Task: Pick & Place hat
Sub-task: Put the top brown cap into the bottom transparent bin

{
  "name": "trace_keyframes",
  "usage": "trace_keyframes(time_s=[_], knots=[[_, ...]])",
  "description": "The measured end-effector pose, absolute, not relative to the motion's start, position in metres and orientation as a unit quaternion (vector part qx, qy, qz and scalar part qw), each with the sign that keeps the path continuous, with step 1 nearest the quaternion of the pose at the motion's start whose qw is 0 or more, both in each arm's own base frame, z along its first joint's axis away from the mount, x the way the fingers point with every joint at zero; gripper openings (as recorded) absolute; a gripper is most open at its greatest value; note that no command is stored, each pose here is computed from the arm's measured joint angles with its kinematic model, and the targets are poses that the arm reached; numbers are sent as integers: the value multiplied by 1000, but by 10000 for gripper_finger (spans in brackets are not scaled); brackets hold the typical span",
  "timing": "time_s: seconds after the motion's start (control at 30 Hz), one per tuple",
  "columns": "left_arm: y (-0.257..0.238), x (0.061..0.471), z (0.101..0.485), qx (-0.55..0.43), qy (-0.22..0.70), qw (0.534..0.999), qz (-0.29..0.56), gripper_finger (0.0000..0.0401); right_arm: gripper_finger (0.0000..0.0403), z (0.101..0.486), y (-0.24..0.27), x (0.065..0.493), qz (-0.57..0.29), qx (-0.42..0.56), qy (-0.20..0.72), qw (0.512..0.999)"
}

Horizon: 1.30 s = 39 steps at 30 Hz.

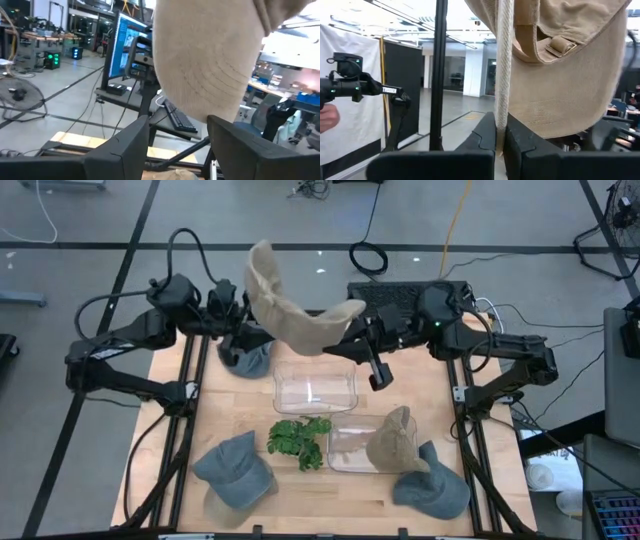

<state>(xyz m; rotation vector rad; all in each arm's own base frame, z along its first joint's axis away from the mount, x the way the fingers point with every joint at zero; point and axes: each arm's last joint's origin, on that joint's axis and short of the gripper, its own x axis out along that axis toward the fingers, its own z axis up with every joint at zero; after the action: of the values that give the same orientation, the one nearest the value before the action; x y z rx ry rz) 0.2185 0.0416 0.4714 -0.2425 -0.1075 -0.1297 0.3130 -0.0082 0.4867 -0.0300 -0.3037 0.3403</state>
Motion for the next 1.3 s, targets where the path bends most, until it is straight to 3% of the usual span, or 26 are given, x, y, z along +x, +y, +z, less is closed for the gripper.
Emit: trace_keyframes(time_s=[0.4, 0.7, 0.83, 1.1, 1.3], knots=[[38, 233, 480, -149, -99, 964, -196, 212, 0, 486, -8, 313, 169, -29, -150, 974], [36, 232, 481, -157, -98, 959, -216, 207, 0, 486, -8, 313, 169, -31, -149, 974], [36, 232, 481, -157, -98, 959, -215, 166, 0, 486, -8, 313, 168, -30, -149, 974], [35, 229, 483, -136, -106, 958, -229, 26, 3, 486, -9, 313, 166, -31, -151, 974], [36, 229, 484, -130, -105, 958, -234, 13, 26, 485, -10, 314, 161, -17, -143, 976]])
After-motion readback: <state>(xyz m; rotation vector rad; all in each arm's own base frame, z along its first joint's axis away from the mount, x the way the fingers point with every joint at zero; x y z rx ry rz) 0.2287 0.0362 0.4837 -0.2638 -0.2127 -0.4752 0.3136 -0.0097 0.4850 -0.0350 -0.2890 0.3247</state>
